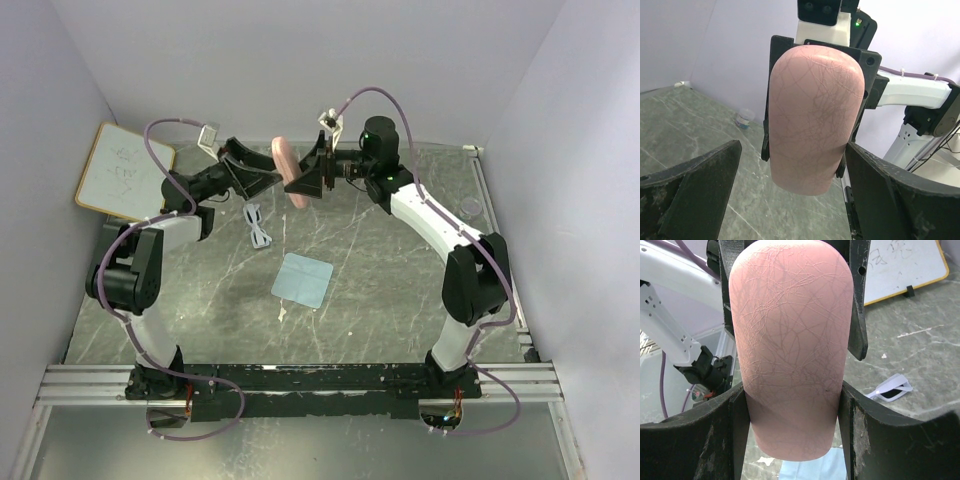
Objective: Organize the sunglasses
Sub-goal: Open the sunglasses case.
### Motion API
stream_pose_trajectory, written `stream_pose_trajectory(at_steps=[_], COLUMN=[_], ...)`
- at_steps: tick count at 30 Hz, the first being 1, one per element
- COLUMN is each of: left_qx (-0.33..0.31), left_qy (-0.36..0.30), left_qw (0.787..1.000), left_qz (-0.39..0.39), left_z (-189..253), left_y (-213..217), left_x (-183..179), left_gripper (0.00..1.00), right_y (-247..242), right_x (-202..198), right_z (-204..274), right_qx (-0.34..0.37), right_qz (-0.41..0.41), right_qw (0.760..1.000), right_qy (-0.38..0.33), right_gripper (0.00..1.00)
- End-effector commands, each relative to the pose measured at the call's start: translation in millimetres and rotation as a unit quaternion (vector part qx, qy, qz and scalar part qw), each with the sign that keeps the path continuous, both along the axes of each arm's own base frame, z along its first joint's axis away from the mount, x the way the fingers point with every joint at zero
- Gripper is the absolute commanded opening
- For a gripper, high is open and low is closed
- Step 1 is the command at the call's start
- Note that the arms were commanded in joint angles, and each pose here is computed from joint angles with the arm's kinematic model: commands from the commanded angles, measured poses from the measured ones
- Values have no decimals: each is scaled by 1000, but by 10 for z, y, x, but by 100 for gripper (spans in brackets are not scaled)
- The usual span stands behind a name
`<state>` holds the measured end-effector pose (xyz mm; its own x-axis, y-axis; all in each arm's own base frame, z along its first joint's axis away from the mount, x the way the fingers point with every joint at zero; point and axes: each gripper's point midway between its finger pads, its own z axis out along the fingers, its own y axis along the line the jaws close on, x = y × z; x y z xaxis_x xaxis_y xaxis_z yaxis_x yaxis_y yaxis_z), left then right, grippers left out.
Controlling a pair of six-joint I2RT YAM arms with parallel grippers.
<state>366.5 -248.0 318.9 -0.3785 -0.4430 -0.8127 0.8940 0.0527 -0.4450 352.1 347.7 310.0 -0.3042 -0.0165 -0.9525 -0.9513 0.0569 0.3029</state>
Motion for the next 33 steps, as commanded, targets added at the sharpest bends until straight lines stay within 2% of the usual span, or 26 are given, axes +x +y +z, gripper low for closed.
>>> stream_pose_trajectory(at_steps=[1, 8, 15, 18, 22, 25, 31, 33], left_qx=[-18, -15, -5, -1, 6, 12, 6, 5], left_qy=[-127, -139, -149, -151, -157, -158, -158, -158], left_qw=[992, 990, 989, 988, 988, 987, 987, 987], left_qz=[-17, -14, -8, -10, -1, 0, -14, -19], left_z=[258, 282, 318, 332, 331, 319, 310, 304], left_y=[54, 73, 48, 26, 17, 6, -3, -9], left_x=[-227, -334, -393, -416, -434, -451, -492, -500], left_gripper=[96, 99, 94, 86, 81, 68, 69, 74], right_y=[46, 98, 144, 158, 165, 162, 163, 164], right_x=[-31, -31, -47, -45, -47, -45, -41, -37], right_z=[107, 51, 27, 8, -4, 15, 34, 34], right_qx=[14, 11, 8, 5, 5, 6, 5, 5], right_qz=[15, 19, 21, 21, 21, 20, 19, 19], right_qw=[1000, 1000, 1000, 1000, 1000, 1000, 1000, 1000], right_qy=[-17, -8, -6, -4, -2, -5, -7, -7], right_gripper=[0, 1, 1, 1, 1, 2, 2, 2])
